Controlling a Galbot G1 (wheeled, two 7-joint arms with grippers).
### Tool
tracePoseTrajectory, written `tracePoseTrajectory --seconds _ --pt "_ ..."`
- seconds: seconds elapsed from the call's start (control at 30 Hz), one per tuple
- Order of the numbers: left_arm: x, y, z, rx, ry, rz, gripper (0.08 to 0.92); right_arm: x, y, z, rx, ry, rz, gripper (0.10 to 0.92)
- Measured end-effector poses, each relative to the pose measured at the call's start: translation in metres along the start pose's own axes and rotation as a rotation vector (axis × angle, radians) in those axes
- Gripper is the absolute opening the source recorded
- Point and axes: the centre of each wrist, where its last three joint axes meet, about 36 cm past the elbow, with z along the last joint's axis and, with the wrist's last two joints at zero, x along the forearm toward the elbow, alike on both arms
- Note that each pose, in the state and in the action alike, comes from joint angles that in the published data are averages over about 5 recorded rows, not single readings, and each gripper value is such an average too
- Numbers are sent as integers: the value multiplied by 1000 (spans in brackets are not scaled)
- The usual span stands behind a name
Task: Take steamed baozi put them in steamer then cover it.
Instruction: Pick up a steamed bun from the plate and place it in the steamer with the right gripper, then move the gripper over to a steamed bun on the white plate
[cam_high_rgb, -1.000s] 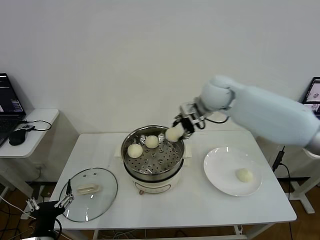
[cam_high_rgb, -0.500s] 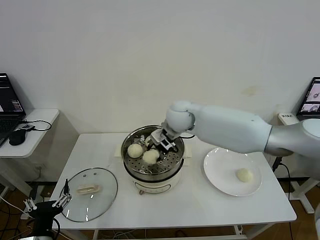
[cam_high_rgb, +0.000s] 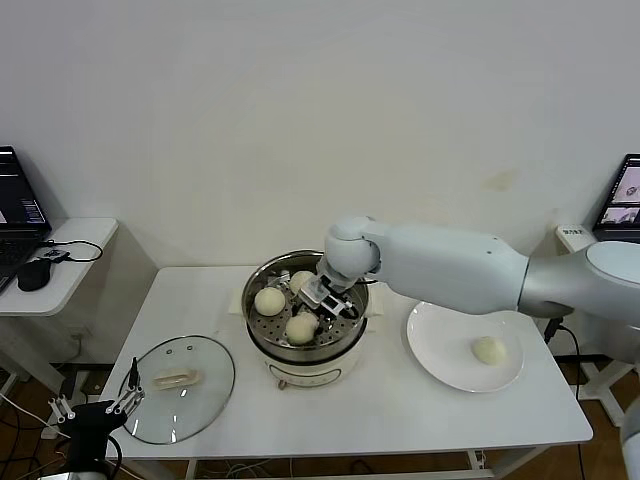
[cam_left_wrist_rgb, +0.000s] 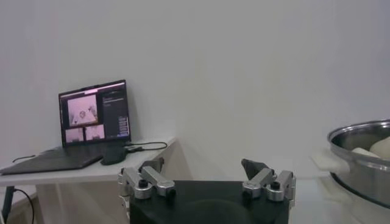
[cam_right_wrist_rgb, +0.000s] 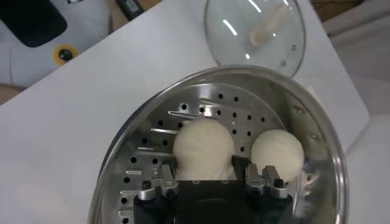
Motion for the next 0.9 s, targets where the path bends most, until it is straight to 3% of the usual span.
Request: tracePoseTrajectory --seconds 0.3,0.63,0.9 --pt "0 0 -2 -1 -5 4 823 22 -3 7 -5 15 35 814" --pt "-2 2 -3 -10 -11 9 823 85 5 31 -216 77 123 823" --pt "-5 0 -4 -9 -18 25 823 127 59 70 -478 146 147 823"
